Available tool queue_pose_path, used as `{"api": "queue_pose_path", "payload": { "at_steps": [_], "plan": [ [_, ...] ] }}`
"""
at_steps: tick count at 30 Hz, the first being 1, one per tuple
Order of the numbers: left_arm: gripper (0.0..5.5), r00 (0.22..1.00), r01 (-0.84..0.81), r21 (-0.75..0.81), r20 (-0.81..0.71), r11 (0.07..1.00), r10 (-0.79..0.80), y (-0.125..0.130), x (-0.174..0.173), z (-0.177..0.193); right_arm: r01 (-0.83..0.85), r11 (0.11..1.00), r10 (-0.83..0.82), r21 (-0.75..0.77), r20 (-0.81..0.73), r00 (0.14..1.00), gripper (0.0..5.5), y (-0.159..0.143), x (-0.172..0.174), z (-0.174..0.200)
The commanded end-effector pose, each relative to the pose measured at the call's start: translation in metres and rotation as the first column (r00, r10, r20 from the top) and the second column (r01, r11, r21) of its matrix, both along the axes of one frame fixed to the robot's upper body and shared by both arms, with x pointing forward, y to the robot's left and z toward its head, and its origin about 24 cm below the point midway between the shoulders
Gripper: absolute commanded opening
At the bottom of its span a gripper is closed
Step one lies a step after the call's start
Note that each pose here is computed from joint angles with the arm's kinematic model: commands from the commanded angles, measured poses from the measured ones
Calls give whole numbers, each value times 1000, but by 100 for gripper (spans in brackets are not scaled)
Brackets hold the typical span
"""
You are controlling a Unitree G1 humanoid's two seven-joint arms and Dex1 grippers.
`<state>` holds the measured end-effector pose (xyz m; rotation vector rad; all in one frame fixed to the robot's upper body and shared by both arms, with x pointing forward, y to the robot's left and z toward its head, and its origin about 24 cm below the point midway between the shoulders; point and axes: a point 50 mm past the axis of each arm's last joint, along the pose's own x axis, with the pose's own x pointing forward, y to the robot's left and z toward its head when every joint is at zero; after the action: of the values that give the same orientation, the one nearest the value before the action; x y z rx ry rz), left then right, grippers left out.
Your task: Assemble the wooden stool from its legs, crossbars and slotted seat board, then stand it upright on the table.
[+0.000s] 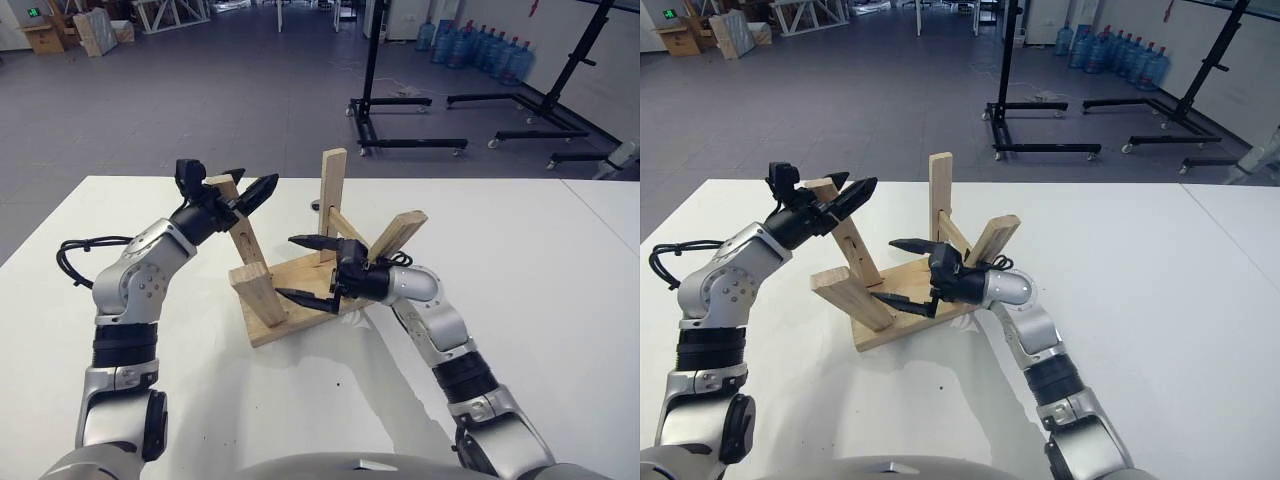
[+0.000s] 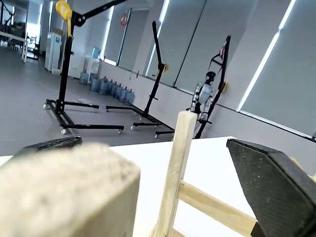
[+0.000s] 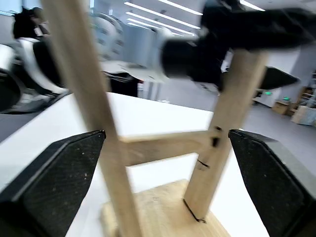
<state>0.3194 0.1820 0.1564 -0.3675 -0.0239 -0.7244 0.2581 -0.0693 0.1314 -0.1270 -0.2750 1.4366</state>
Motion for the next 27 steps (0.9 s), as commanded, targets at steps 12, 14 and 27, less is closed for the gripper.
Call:
{"api": "queue_pose_path", "payload": {
  "at_steps": [12, 14, 27],
  "plan": [
    [540, 979, 188, 40, 71, 981, -191, -2, 53, 21, 2, 983, -29, 186, 143, 989, 460, -107, -24, 175],
    [540, 966, 248, 44, 66, 968, -250, -12, 59, 23, 116, 963, -137, 242, 73, 988, 460, -124, -1, 168],
    [540, 916, 17, 322, 374, 947, -144, 158, -81, 206, 604, 786, -546, 133, -311, 778, 460, -250, -5, 95]
  ]
}}
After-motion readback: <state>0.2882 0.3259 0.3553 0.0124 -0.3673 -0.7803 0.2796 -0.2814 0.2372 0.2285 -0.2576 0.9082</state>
